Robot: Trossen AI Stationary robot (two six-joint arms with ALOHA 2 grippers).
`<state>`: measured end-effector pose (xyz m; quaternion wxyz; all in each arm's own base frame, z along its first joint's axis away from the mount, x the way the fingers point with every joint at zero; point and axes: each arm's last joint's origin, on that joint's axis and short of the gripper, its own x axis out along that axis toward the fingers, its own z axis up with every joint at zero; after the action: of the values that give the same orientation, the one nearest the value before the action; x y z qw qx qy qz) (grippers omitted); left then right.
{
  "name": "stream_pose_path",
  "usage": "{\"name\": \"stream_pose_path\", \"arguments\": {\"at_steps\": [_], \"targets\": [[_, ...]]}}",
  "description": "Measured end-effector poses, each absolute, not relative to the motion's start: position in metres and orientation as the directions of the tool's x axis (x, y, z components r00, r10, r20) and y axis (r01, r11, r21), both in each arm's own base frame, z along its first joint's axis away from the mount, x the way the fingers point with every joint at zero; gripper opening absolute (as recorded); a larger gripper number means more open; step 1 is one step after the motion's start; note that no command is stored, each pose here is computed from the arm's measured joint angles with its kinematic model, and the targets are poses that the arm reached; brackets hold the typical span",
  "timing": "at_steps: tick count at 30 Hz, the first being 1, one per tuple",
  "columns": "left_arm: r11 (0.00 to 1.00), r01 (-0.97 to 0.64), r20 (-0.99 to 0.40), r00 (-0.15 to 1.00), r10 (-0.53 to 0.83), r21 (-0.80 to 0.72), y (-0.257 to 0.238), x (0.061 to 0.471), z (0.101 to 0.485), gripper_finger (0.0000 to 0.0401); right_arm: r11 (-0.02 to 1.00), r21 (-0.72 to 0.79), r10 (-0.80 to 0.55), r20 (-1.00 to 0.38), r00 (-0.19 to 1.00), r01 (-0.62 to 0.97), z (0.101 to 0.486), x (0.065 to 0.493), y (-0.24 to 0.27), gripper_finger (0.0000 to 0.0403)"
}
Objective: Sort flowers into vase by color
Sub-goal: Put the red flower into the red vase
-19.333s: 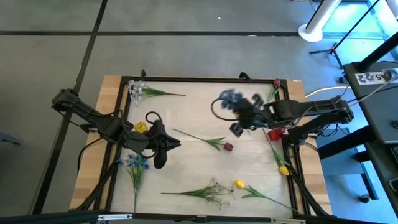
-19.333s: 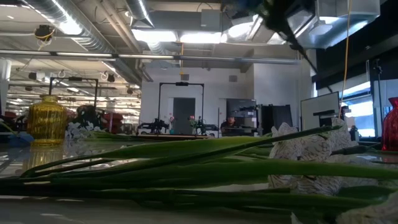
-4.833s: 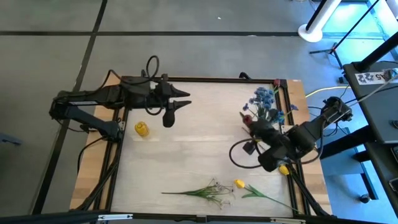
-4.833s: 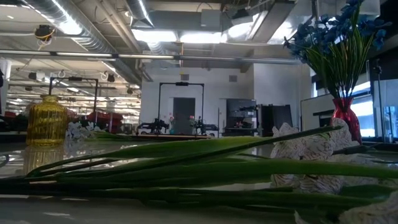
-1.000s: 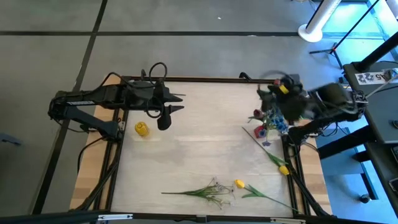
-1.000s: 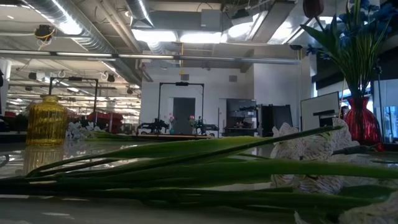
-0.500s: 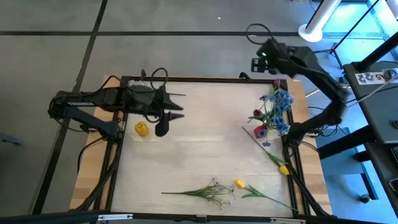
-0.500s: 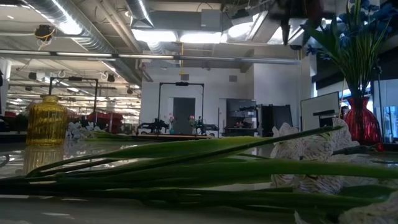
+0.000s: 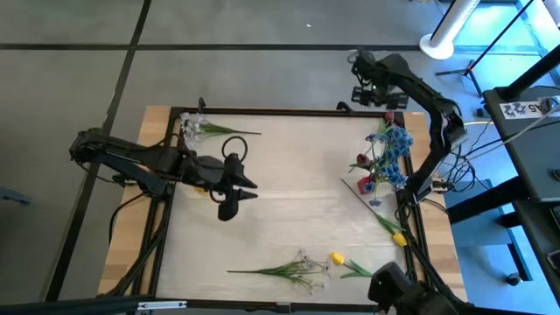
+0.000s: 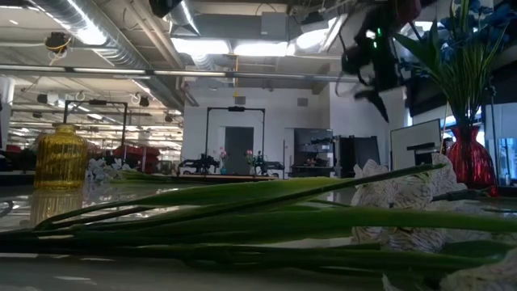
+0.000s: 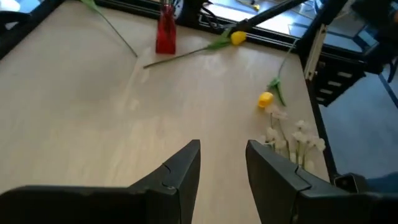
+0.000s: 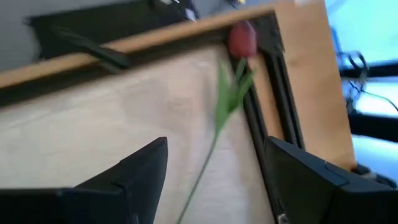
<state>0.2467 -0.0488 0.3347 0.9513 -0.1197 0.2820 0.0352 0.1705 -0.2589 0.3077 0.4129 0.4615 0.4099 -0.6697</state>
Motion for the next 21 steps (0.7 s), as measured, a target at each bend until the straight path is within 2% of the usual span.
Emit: {"name": "stream_pose_path", "arguments": {"at_steps": [4,12,16,21], "targets": [[0.967,-0.168,-0.544,0.838,0.037,-0.193,-0.048,0.246,0.335,0.0125,-0.367,-0.209,-0.097,-0.96,-0.261,0.906,0.261,0.164,-0.258,0.0264],[0.955,-0.218,-0.611,0.79,0.053,-0.199,-0.031,0.242,0.33,0.0125,-0.495,-0.189,-0.111,-0.954,-0.278,0.848,0.184,0.15,-0.25,0.0264],[0.946,-0.244,-0.607,0.792,0.065,-0.216,-0.017,0.243,0.331,0.0125,-0.539,-0.175,-0.212,-0.919,-0.334,0.824,0.177,0.153,-0.251,0.026],[0.949,-0.227,-0.568,0.821,0.065,-0.22,0.005,0.248,0.334,0.0125,-0.588,-0.198,-0.182,-0.913,-0.366,0.785,0.167,0.153,-0.253,0.0214]]}}
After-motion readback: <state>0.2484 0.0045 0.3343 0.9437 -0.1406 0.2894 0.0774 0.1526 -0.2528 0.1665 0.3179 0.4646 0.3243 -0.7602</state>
